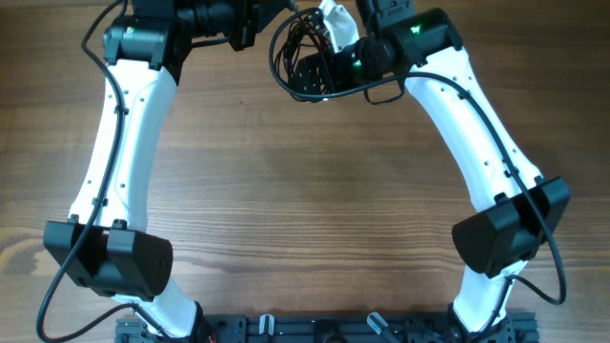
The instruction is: Untangle cables
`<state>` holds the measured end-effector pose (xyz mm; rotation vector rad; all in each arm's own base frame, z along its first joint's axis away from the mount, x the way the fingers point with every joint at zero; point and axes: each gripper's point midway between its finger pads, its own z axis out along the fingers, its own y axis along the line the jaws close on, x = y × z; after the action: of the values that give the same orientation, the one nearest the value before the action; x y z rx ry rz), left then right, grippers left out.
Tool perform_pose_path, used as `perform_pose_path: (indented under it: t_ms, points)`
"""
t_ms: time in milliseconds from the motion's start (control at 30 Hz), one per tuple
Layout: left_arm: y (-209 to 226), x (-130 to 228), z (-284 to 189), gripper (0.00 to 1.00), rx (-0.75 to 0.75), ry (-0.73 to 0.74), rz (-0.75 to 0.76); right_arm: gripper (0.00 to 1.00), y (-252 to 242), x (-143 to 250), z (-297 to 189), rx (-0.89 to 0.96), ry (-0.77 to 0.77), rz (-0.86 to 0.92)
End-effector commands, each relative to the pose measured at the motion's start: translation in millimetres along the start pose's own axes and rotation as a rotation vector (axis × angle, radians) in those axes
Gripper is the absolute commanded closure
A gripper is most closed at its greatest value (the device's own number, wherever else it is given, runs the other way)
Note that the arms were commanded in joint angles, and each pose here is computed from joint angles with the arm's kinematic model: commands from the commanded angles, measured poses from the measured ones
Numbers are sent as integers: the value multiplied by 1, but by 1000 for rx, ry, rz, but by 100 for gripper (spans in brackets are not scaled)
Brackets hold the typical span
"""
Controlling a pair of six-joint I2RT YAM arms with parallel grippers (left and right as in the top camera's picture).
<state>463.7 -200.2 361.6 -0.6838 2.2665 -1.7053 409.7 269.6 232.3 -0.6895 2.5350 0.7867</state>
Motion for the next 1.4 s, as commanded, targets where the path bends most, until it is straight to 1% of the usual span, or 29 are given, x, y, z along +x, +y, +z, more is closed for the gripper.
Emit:
perform_pose_path:
  t_ms: [0, 267, 367, 533, 700, 867, 933, 1000, 1033, 1133, 1233, 1300, 1367]
  points:
    - [-23, 10, -16, 96, 47, 1, 39, 1, -6, -3, 4, 24, -4, 6]
    - [-25, 7, -20, 96, 54, -10, 44, 0, 1, -9, 7, 14, -27, -23]
    - [-25, 6, -21, 96, 54, -12, 44, 0, 15, -11, 12, 0, -33, -54]
    - [-25, 6, -21, 96, 56, -13, 47, 0, 50, -12, 26, -37, -42, -130]
    - [-26, 6, -21, 96, 57, -13, 52, 0, 47, -12, 32, 85, -45, -164]
    - [-29, 7, -22, 96, 67, -16, 65, 0, 40, -14, 32, 127, -52, -153]
    - [-41, 2, -27, 96, 105, -38, 127, 0, 40, -18, 31, 126, -69, -120]
    - [-57, -4, -35, 96, 155, -73, 261, 0, 42, -27, 31, 121, -105, -130]
    - [-62, -7, -39, 96, 170, -94, 294, 0, 43, -30, 30, 119, -118, -130]
    - [-67, -25, -53, 96, 169, -192, 303, 0, 45, -42, 29, 111, -170, -131]
    - [-63, -51, -74, 96, 145, -306, 306, 0, 47, -53, 27, 104, -215, -123]
    - [-47, -64, -83, 96, 93, -344, 271, 0, 43, -61, 23, 89, -250, 20]
    - [-32, -67, -86, 96, 42, -345, 245, 0, 37, -68, 18, 67, -281, 93]
